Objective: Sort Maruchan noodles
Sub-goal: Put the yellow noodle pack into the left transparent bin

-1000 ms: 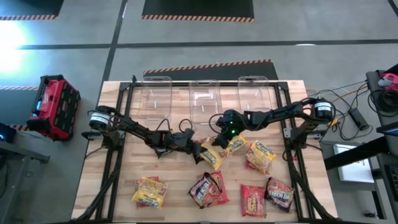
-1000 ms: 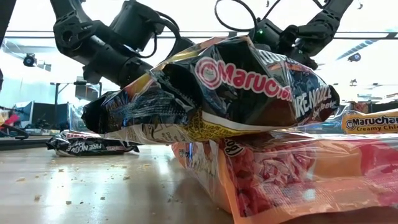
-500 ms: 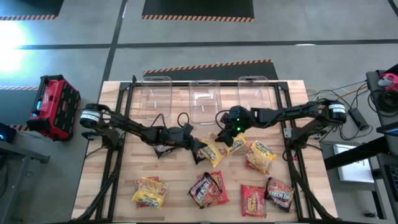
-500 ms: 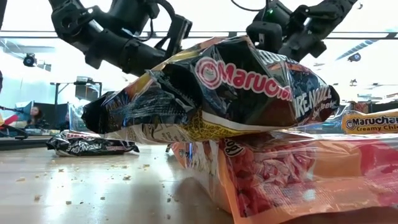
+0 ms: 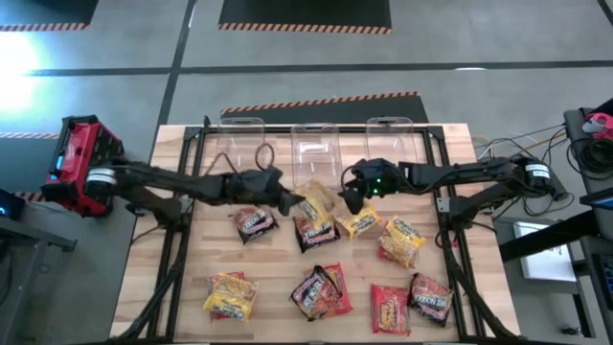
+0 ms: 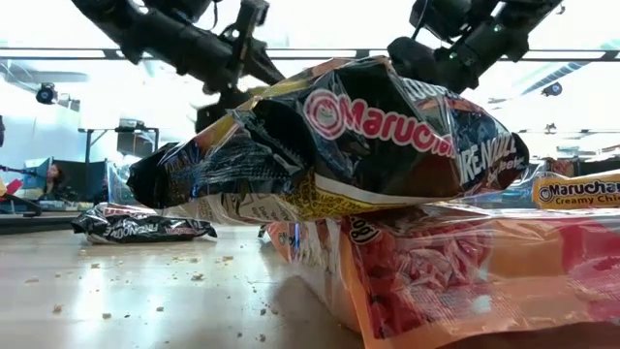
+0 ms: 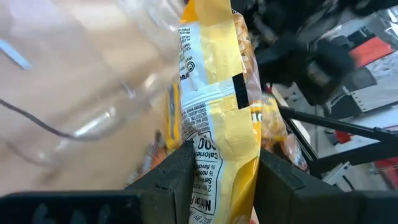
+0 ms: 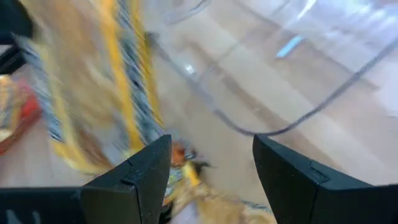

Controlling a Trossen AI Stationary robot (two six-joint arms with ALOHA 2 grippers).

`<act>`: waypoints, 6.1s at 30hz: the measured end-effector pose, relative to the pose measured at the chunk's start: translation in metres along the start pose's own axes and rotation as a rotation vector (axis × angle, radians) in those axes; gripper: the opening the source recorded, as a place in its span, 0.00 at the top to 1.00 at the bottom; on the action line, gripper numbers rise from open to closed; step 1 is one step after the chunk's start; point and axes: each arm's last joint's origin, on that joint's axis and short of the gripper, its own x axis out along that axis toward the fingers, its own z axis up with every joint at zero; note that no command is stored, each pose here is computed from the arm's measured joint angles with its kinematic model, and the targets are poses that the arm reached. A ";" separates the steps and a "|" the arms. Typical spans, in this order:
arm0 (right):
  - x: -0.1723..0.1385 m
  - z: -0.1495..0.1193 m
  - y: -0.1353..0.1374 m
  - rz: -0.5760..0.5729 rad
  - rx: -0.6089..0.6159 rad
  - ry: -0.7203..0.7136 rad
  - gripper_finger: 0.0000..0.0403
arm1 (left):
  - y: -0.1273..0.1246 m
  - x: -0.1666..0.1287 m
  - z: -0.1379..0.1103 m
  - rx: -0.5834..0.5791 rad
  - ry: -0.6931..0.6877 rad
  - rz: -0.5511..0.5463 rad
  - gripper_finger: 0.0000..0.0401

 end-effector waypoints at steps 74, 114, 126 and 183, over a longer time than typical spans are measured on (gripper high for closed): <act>0.001 0.001 -0.003 -0.084 -0.007 -0.043 0.47 | 0.078 -0.033 0.146 0.974 1.040 0.993 0.72; 0.001 0.001 -0.003 -0.084 -0.007 -0.043 0.47 | 0.132 0.049 0.129 0.968 1.499 0.951 0.72; 0.001 0.001 -0.003 -0.084 -0.007 -0.043 0.47 | 0.137 0.062 0.135 0.988 1.341 0.970 0.64; 0.001 0.001 -0.003 -0.084 -0.007 -0.043 0.47 | 0.160 0.030 0.184 1.024 1.431 0.850 0.72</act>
